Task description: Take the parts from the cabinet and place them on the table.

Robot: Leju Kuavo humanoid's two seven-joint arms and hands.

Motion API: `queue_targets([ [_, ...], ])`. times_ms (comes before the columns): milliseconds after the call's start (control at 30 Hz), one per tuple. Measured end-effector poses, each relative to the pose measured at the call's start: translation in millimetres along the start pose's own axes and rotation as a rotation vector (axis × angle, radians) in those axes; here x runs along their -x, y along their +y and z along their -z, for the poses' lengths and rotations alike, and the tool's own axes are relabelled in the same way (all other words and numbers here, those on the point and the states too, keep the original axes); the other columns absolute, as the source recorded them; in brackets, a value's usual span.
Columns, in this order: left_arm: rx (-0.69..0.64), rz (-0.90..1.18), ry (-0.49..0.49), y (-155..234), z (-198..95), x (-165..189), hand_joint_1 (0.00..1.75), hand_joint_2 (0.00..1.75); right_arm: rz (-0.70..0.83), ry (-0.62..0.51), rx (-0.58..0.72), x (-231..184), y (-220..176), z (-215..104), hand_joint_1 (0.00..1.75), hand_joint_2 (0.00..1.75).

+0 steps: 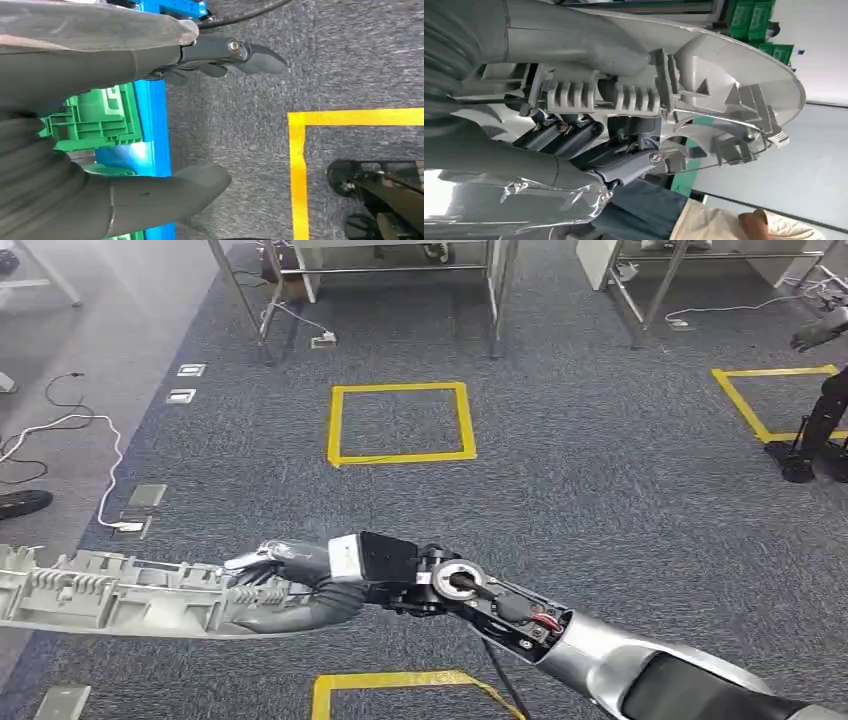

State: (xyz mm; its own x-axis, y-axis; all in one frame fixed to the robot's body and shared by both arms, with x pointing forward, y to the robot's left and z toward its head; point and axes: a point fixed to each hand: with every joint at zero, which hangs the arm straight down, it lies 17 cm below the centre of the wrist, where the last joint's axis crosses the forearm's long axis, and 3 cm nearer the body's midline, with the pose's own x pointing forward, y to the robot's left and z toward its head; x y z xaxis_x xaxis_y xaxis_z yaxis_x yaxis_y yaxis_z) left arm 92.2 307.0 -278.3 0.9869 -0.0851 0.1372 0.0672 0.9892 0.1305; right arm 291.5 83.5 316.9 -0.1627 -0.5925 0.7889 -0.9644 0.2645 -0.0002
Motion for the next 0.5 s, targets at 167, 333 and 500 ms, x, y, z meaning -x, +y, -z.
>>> queue_targets([
  [167,0.001,-0.001,-0.005,0.8,0.0,-3.1,0.0,1.75,-0.004,0.003,0.005,0.4,-1.1,0.2,1.75,1.75],
  [333,0.011,0.001,-0.002,-1.5,-0.3,-0.7,0.0,1.75,-0.005,0.002,0.01,0.3,-2.3,-0.2,1.75,1.75],
  [500,0.017,0.008,0.001,-2.1,-0.4,2.3,0.0,1.75,0.004,0.006,0.03,3.9,-3.3,-4.3,1.75,1.75],
])
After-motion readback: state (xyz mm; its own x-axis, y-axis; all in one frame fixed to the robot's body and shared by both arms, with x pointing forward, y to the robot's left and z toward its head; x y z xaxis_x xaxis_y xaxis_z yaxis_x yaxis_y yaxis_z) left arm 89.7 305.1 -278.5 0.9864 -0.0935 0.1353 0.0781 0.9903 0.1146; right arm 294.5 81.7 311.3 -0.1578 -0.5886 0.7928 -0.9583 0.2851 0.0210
